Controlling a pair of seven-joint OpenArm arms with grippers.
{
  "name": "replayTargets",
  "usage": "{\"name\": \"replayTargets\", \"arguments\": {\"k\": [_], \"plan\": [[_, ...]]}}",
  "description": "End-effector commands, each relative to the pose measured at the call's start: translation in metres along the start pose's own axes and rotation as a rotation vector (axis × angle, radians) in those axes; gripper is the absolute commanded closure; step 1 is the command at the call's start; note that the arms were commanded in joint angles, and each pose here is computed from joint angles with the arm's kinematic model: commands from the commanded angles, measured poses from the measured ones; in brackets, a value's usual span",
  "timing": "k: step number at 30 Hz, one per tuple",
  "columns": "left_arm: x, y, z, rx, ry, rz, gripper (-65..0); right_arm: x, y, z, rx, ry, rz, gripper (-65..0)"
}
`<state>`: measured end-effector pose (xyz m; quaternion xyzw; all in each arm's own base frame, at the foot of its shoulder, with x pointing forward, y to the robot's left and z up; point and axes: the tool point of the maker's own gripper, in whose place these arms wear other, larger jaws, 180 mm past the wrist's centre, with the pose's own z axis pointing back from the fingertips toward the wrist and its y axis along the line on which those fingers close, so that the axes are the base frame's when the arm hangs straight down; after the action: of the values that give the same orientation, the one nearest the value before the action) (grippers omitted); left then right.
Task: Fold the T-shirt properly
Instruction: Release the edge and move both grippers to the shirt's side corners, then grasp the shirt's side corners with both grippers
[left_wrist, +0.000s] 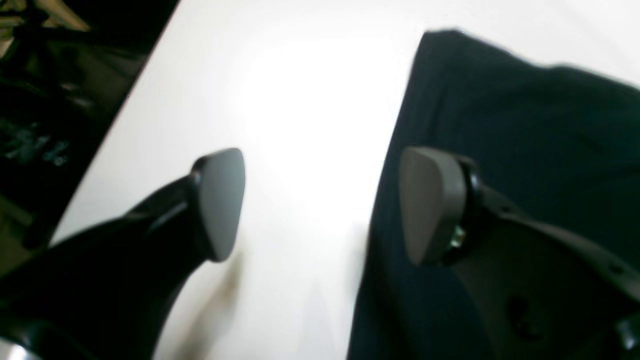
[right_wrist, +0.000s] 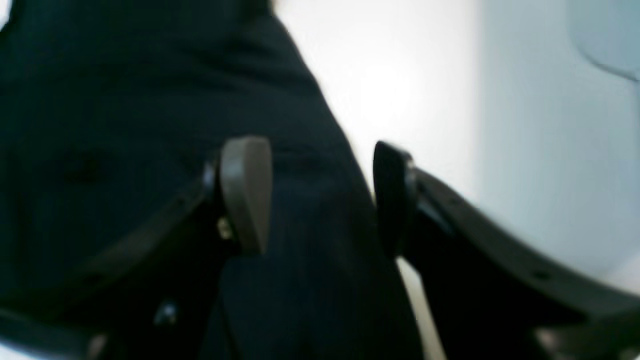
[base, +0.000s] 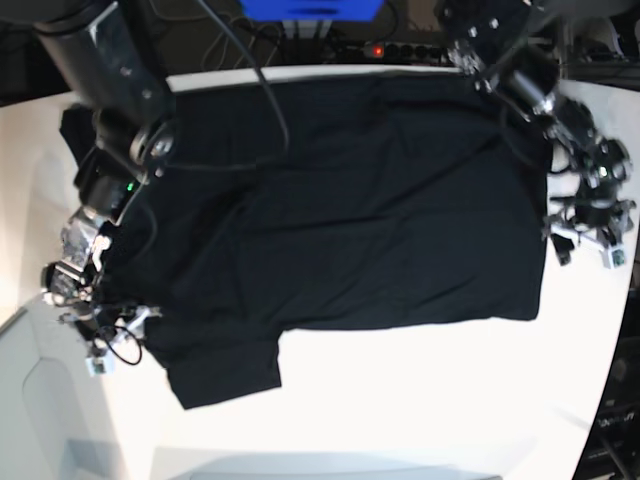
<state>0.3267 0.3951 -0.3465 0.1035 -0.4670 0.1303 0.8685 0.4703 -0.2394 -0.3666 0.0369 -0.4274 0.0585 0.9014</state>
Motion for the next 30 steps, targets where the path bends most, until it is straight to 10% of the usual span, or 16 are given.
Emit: {"name": "replayTargets", "arguments": {"k": [1, 15, 30], "plan": [[0.022, 0.005, -0.006, 0.005, -0.047, 0.007, -46.7, 0.025, -0.006, -0.001, 0.006, -0.061, -0.004, -33.4], [0.053, -0.05, -0.064, -0.177, -0.116, -0.014, -46.7, 0.018, -0.054, -0.018, -0.112, -0.179, -0.17, -33.4], [0.065, -0.035, -0.083, -0.082, -0.095, 0.094, -46.7, -0.025, -0.029, -0.029, -0.07, -0.103, -0.192, -33.0]]}}
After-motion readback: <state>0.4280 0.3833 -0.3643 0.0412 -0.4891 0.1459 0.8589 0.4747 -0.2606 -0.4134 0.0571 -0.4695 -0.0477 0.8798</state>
